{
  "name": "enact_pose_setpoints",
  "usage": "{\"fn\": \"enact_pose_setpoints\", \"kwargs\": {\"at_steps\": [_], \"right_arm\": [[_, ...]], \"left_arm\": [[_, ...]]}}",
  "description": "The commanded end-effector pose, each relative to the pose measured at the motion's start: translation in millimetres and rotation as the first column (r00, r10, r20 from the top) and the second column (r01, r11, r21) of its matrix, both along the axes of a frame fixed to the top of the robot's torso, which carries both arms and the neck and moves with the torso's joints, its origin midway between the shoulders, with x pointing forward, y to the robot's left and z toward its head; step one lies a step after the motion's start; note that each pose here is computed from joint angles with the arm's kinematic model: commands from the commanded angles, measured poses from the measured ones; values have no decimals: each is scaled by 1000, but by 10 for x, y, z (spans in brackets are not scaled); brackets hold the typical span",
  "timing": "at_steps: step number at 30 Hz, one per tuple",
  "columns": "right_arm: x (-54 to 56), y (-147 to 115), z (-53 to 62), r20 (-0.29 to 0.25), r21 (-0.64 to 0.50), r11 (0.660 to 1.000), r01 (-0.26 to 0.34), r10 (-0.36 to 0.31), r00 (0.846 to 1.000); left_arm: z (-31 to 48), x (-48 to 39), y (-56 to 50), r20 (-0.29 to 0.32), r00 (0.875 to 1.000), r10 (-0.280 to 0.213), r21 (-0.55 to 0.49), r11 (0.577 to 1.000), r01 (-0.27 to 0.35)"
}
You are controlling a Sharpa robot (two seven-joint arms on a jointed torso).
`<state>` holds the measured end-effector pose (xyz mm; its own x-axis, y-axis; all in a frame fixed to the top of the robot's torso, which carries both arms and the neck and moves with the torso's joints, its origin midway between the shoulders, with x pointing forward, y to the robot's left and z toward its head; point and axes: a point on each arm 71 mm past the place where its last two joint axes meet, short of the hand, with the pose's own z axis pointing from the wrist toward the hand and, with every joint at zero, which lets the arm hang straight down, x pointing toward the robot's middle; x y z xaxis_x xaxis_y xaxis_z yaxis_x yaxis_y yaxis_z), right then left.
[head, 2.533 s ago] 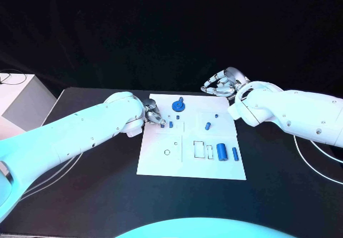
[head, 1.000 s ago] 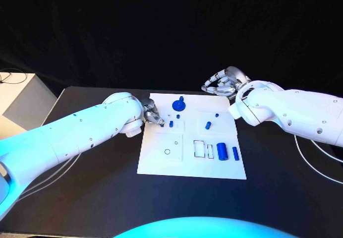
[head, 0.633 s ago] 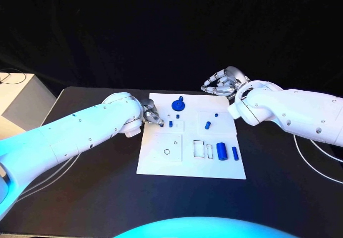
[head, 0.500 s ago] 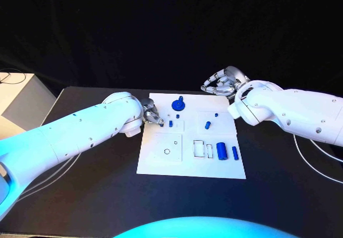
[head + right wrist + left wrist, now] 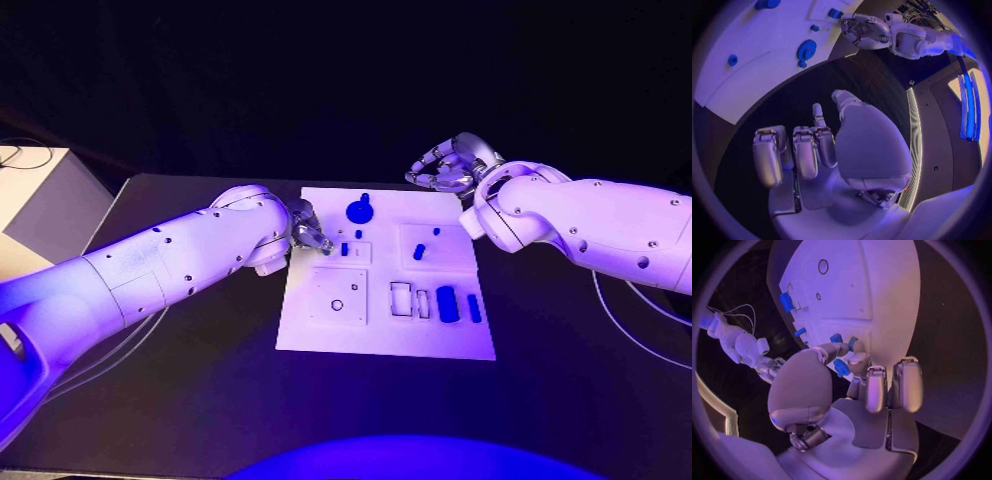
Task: Assemble the parts on the task board
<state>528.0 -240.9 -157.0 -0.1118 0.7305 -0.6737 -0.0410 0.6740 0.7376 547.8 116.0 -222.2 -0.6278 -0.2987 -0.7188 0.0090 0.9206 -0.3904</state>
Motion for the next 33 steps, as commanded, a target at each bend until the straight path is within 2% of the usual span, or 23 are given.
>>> {"fn": "enact_pose_setpoints", "kwargs": {"at_steps": [1, 11, 33], "right_arm": [[-4, 19, 4, 4, -1, 1000, -16, 16, 1000], [-6, 15, 5, 5, 0, 1000, -15, 15, 1000], [-5, -6, 3, 4, -1, 1000, -12, 12, 1000]], "left_arm": [[-76, -24, 9, -35, 999, 2, 22, 1000, -1], [-72, -3, 39, -16, 1000, 15, 30, 999, -14], [-47, -20, 149, 1, 1000, 26, 39, 999, -26]]}}
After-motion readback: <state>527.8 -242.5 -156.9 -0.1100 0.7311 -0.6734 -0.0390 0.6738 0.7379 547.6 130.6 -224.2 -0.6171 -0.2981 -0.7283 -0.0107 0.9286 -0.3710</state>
